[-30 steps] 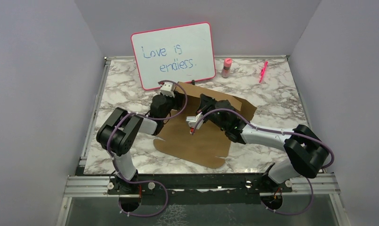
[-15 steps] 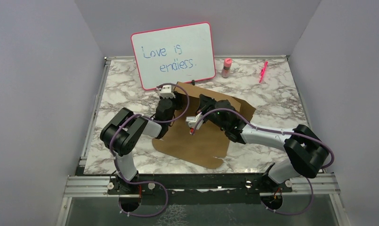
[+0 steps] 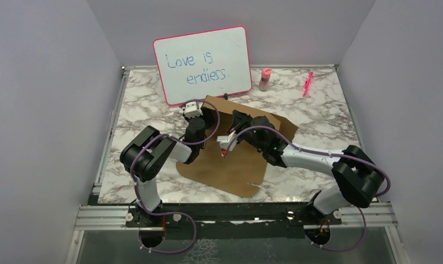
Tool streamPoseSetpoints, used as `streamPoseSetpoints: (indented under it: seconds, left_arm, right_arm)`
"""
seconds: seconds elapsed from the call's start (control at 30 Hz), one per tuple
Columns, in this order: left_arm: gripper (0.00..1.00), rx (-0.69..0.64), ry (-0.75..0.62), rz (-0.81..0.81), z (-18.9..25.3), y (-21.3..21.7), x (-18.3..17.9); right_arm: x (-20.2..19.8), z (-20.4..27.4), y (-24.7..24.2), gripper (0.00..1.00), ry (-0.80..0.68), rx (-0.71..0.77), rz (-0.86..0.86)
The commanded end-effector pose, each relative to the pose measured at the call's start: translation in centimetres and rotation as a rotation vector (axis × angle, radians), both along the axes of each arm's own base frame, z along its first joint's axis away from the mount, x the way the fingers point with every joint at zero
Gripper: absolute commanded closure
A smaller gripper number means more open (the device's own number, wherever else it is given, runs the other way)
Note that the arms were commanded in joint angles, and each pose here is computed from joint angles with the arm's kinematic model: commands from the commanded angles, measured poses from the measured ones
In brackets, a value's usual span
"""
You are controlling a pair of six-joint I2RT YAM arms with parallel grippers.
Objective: Fold the paper box
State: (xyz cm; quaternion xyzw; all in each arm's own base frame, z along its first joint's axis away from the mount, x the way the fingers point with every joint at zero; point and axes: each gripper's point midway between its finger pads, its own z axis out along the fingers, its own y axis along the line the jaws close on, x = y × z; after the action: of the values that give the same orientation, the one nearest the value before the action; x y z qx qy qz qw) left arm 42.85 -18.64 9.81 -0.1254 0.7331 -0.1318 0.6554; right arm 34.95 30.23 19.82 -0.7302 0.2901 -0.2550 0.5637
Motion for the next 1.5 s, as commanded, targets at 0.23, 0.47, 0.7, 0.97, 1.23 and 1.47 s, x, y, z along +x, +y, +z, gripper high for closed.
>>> streamPoseSetpoints:
  seconds: [0.23, 0.47, 0.7, 0.97, 1.23, 1.47]
  left_arm:
    - [0.36, -0.083, -0.076, 0.333, 1.6, 5.7, 0.4]
    - [0.39, -0.149, -0.08, 0.374, 1.1, 6.1, 0.3]
    - [0.42, -0.191, -0.081, 0.375, 1.0, 6.0, 0.2]
    - [0.35, -0.144, -0.037, 0.294, -0.4, 5.3, -0.5]
    - [0.26, -0.135, -0.03, 0.105, 0.6, 2.9, -1.7]
    - [0.2, -0.108, -0.03, 0.009, 1.6, 2.7, -3.9]
  right_arm:
    - [-2.3, -5.2, 0.8, 0.99, 0.177, -0.101, 0.081]
    - [-2.4, -5.6, 1.0, 0.99, 0.205, -0.106, 0.089]
    - [-2.4, -6.0, 1.0, 0.99, 0.218, -0.114, 0.085]
    - [-2.3, -5.9, 1.0, 0.99, 0.22, -0.112, 0.08]
    - [-2.2, -5.0, 0.8, 0.99, 0.192, -0.093, 0.071]
    - [-2.1, -5.0, 0.8, 0.99, 0.191, -0.093, 0.069]
